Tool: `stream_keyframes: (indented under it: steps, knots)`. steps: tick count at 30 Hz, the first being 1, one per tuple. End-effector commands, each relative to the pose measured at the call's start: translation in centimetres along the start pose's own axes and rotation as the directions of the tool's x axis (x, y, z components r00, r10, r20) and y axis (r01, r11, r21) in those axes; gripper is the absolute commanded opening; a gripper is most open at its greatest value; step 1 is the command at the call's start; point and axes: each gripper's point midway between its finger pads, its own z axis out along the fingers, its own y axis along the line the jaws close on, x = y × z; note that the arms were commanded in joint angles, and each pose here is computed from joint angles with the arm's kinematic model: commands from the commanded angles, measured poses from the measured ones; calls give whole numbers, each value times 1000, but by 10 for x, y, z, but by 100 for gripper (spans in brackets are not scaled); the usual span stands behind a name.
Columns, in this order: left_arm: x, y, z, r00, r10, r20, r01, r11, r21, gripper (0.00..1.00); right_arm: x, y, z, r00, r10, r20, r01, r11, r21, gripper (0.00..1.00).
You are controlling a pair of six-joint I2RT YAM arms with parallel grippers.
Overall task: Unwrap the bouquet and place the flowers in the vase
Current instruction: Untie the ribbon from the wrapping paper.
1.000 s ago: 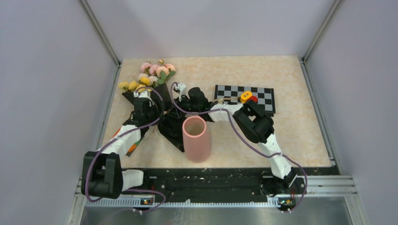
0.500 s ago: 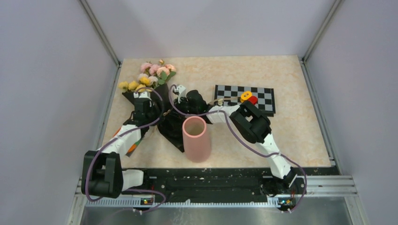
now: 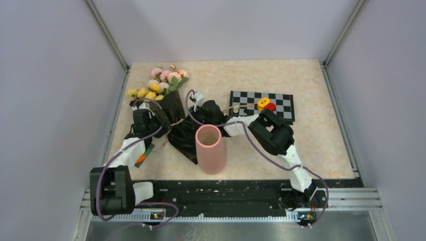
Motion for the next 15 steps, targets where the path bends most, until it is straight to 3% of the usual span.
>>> stream_keyframes:
  steps: [1,6,11,15]
  knots:
    - [-11,15,-7,999,-20,49,22,999,-31,0,-38,-32,-18,996,29,90,-38,994,101,2]
    - [-11,17,-11,999,-16,52,17,999,-33,0,-37,-42,-23,993,61,100,-75,987,144,4]
    - [-8,8,-14,999,22,35,-23,999,32,0,-40,-35,-27,993,53,109,-63,993,98,30]
    - [-7,0,-17,998,55,29,-57,996,73,0,-46,-22,-31,994,-2,105,-2,999,39,42]
